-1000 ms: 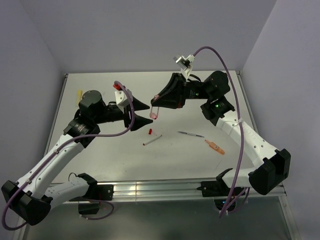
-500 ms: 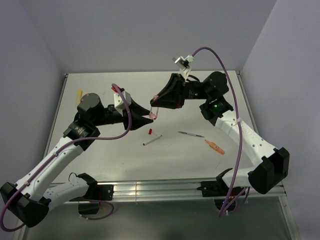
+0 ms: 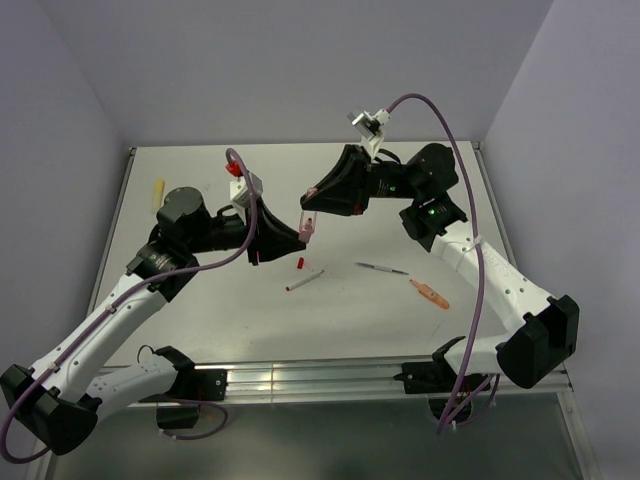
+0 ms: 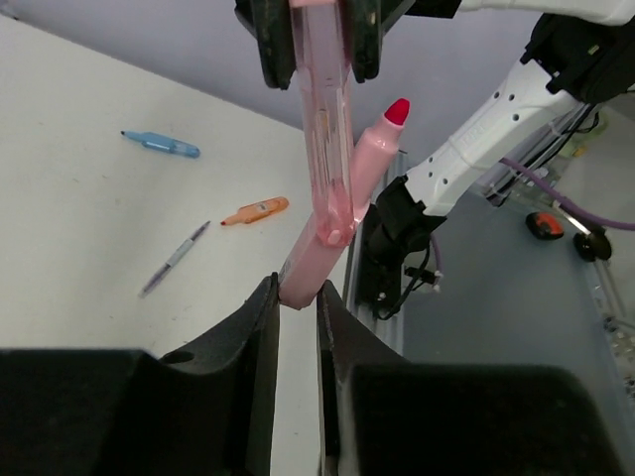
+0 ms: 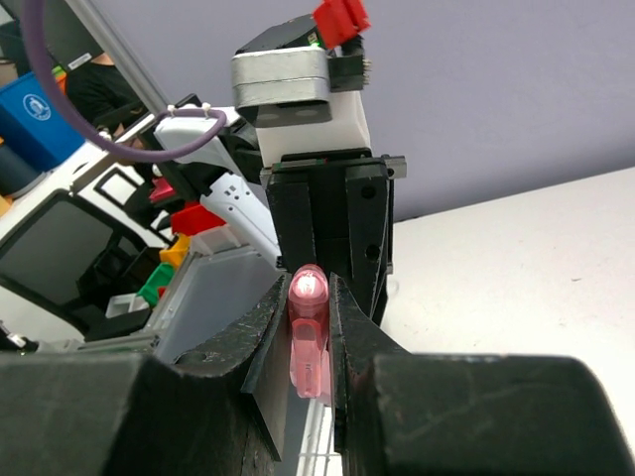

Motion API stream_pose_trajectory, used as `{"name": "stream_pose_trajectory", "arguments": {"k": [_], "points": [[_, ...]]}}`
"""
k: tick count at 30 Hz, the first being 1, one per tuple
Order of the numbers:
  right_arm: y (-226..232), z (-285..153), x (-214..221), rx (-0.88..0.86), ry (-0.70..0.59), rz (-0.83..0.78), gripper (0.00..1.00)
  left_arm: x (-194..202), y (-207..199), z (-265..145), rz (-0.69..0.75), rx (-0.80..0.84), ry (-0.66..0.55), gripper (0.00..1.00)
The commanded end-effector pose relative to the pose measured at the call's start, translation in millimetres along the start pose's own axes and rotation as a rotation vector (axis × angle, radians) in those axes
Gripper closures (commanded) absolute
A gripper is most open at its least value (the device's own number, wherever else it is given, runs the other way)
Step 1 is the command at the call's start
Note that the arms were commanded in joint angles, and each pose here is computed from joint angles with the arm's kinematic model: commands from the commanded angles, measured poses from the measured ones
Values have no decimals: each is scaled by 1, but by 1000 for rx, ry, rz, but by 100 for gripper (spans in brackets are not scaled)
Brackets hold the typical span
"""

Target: Insert the pens into the pen caps

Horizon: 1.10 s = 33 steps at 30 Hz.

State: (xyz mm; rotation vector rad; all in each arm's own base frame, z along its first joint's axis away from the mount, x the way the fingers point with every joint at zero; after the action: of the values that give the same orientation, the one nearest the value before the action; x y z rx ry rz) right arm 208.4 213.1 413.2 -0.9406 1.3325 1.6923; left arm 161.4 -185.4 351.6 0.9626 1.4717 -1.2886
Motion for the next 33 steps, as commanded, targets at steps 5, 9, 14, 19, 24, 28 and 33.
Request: {"name": "stream_pose_trajectory", "arguments": {"k": [5, 9, 14, 19, 24, 28, 33], "points": [[-10, -4, 2, 53, -29, -70, 100, -33, -19, 2, -123, 58, -103, 98], [-11, -5, 4, 55, -22, -76, 100, -37, -18, 4, -120, 54, -115, 95], [-13, -6, 7, 64, -16, -83, 100, -42, -19, 5, -140, 69, -134, 99], [-15, -7, 12, 69, -6, -83, 100, -47, -21, 5, -149, 63, -150, 100], [-15, -7, 13, 70, -2, -76, 100, -53, -20, 6, -110, 62, -172, 100], [-16, -7, 16, 70, 4, -66, 100, -61, -22, 6, -85, 67, -192, 100], [-16, -6, 20, 62, 13, -49, 100, -67, -20, 8, -74, 60, -220, 100]]}}
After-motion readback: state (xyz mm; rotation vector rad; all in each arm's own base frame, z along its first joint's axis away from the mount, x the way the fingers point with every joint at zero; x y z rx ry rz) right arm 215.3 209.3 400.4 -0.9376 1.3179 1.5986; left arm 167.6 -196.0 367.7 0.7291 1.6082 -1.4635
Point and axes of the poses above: each gripper's point midway between its finger pads, its own z axis out along the fingers, its own y axis along the line the jaws close on, x = y × z, the point moved 10 cm from there along -z, back along the fingers, and after that the axes turned 1 degree about z, right-handed, at the moved point
